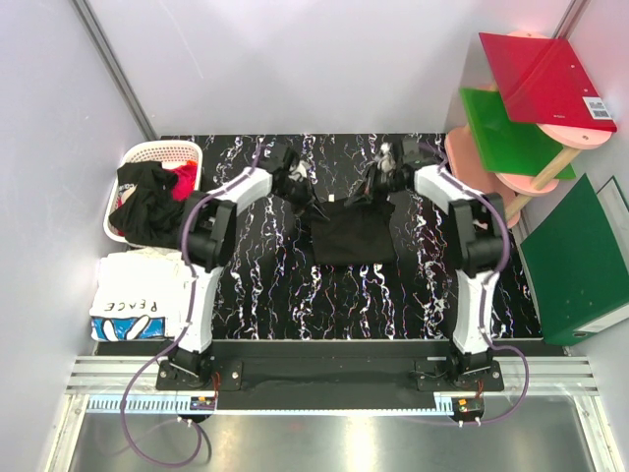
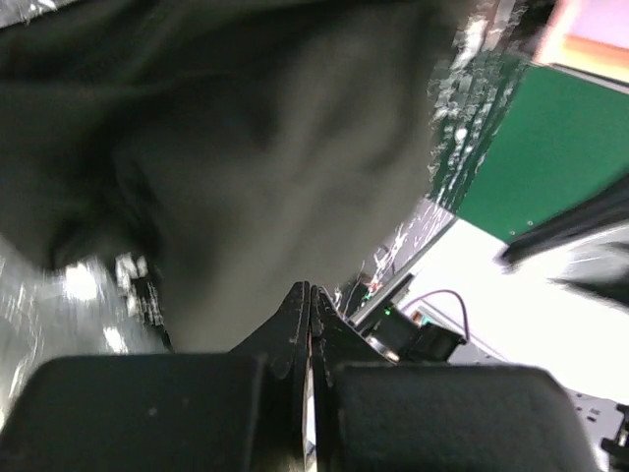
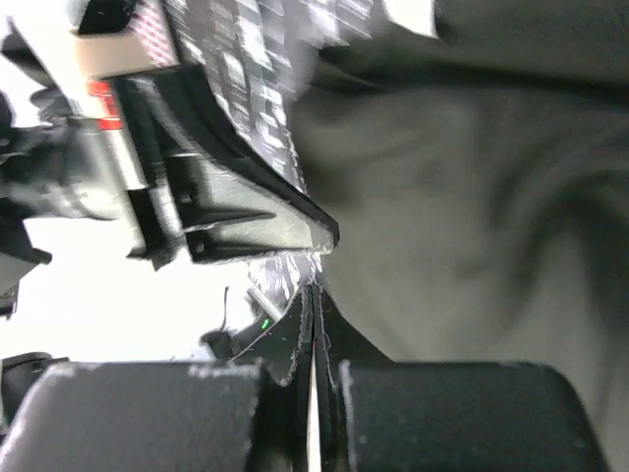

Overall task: Fold and stack the t-shirts
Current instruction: Smooth out wrinkles on the folded tshirt

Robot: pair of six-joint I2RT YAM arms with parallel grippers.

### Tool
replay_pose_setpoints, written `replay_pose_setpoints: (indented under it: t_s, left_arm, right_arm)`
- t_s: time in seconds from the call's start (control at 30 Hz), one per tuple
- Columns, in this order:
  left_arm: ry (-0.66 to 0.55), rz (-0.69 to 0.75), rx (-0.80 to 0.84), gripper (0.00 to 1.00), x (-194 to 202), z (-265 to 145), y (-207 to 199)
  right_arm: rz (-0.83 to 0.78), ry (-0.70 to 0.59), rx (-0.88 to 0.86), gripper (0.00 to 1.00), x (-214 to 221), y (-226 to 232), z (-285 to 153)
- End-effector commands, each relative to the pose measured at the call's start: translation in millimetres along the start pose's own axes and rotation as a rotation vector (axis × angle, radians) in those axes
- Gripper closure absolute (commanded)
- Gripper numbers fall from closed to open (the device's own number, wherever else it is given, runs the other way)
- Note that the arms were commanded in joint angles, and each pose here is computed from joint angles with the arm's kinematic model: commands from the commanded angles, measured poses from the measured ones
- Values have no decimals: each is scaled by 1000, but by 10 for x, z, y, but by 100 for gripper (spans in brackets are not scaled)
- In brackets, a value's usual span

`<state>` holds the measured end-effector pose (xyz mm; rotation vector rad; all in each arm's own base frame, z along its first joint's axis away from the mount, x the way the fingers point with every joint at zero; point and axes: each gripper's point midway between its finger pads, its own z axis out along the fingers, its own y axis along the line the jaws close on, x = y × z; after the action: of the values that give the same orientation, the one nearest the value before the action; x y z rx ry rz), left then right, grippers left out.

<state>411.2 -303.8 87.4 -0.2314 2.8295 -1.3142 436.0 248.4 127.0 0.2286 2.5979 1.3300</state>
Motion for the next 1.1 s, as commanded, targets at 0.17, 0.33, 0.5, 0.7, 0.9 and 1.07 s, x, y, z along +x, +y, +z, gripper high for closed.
replay_pose_setpoints:
  t_s: [0.17, 0.33, 0.5, 0.7, 0.9, 1.07]
  left_arm:
    - [36, -48, 116, 100, -164, 309, -52]
    - [32, -45, 110, 100, -217, 368, 2]
    - [24, -47, 80, 100, -223, 376, 128]
    - [-63, 42, 56, 100, -297, -32, 8]
    - [-99, 96, 38, 18, -77, -406, -108]
    - [-27, 15, -22, 1, 179, -222, 266]
  right_arm:
    - [159, 124, -25, 100, 103, -364, 387]
    - [118, -5, 228, 100, -83, -767, 344]
    - [68, -118, 491, 100, -272, -1129, 135]
    - [-51, -273, 597, 100, -513, -1003, -257]
    - [-123, -345, 508, 100, -617, -570, -464]
    - [-134, -342, 496, 100, -597, -523, -500]
